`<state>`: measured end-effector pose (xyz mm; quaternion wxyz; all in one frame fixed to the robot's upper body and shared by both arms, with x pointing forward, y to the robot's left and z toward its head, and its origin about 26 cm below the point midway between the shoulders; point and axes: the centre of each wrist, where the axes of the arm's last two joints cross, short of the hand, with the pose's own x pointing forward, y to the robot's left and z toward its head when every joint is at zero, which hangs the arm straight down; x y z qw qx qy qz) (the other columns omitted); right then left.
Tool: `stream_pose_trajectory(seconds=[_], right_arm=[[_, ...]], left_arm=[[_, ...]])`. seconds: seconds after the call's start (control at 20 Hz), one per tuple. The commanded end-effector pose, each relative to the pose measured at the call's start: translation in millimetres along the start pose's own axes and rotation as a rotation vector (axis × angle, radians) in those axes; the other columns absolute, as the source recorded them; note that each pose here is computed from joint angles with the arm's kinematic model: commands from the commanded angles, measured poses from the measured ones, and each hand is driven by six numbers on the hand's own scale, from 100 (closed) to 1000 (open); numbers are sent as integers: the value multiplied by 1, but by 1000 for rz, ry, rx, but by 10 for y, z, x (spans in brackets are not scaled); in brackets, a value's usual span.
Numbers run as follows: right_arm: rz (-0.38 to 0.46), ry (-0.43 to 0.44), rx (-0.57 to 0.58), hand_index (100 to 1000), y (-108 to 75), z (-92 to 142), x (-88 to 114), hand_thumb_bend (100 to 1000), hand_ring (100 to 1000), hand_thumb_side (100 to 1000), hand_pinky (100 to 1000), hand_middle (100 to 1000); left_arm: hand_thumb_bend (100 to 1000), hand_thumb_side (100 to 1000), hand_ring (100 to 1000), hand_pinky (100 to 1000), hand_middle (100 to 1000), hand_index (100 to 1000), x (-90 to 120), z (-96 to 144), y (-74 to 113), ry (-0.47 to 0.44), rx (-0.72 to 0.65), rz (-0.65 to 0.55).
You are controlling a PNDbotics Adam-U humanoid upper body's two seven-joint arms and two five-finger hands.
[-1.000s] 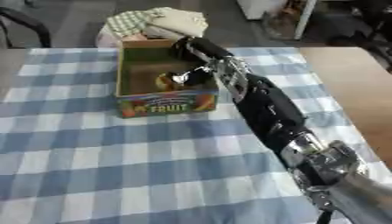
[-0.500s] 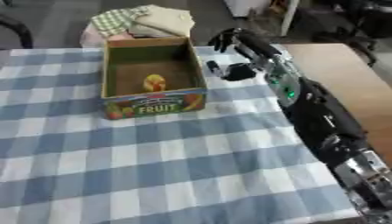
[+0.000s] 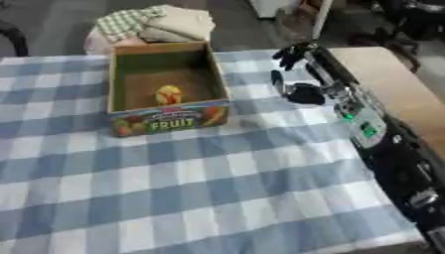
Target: Pick up objects on the table and place them in the box.
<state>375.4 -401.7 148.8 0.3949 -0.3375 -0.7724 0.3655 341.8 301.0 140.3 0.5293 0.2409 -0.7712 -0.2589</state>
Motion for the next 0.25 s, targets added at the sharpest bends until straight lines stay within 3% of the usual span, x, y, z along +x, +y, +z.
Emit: stream_pose_trajectory(seconds=[0.05, 0.25], right_arm=[[-21, -14, -57, 744, -163, 38, 103, 100, 570, 378, 715, 537], [-95, 15, -75, 739, -134, 172, 164, 100, 565, 388, 714, 524]], left_arm=[[691, 347, 582, 739, 508, 626, 32, -11, 103, -14, 24, -24], [691, 353, 582, 739, 507, 626, 35, -12, 94, -15, 24, -21]])
